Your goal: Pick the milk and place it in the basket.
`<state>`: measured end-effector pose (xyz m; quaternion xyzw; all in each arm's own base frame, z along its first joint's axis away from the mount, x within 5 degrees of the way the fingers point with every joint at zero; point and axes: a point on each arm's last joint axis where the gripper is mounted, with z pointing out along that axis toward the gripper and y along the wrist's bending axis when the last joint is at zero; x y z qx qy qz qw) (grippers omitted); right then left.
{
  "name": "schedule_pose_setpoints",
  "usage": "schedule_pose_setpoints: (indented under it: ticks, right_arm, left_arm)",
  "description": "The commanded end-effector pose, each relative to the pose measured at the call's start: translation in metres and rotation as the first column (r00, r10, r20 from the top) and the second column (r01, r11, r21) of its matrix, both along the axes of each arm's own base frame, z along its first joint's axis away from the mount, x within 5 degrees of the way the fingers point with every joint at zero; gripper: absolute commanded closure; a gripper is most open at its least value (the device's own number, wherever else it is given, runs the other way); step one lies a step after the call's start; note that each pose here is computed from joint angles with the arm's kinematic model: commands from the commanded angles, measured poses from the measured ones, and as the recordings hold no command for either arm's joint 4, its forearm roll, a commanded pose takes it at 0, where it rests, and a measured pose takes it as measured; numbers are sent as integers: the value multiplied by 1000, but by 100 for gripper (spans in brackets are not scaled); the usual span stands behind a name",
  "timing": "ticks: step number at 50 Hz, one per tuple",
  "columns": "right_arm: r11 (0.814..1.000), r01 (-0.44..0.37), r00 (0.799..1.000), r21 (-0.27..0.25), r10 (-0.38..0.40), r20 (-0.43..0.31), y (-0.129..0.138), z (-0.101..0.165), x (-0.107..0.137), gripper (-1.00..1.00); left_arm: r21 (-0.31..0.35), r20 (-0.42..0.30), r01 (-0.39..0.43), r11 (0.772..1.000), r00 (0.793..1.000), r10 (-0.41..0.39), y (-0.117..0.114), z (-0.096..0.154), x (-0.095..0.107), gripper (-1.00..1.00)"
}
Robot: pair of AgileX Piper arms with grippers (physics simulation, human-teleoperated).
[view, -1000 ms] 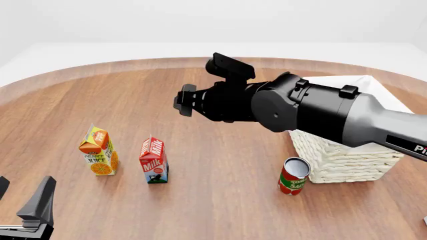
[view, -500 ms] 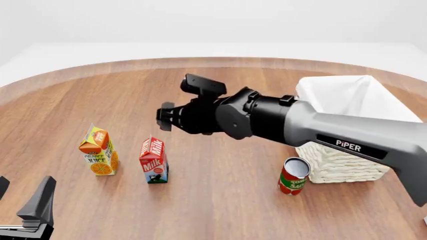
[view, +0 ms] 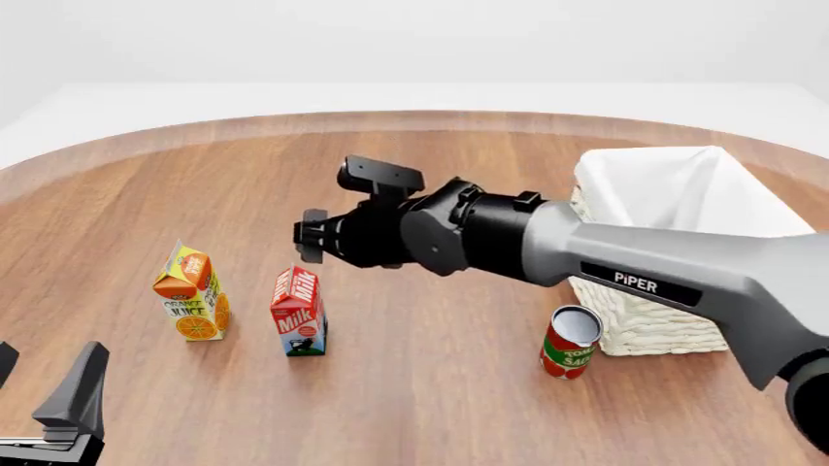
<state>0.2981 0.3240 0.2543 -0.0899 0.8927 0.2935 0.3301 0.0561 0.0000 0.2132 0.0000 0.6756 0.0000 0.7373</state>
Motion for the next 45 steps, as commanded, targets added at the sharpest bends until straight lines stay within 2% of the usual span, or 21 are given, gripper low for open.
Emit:
schedule_pose_setpoints:
  ticks: [1,10,30,45]
  right_arm:
    - [1000,4,1000,-6,-4,1,1,-4,5,-100]
    - [1000,4,1000,-24,-4,1,1,-9,12,-100]
    - [997,-40,999,-63,40,1,19,-17,15,-100]
    - [994,-48,999,-98,50,14,16,-22,24,-100]
  left_arm:
    - [0,0,0,1000,1000,0,0,0,0,-100]
    - [0,0,0,1000,1000,0,0,0,0,-100]
    - [0,0,0,1000,1000,0,0,0,0,-100]
    - [0,0,0,1000,1000,0,0,0,0,-100]
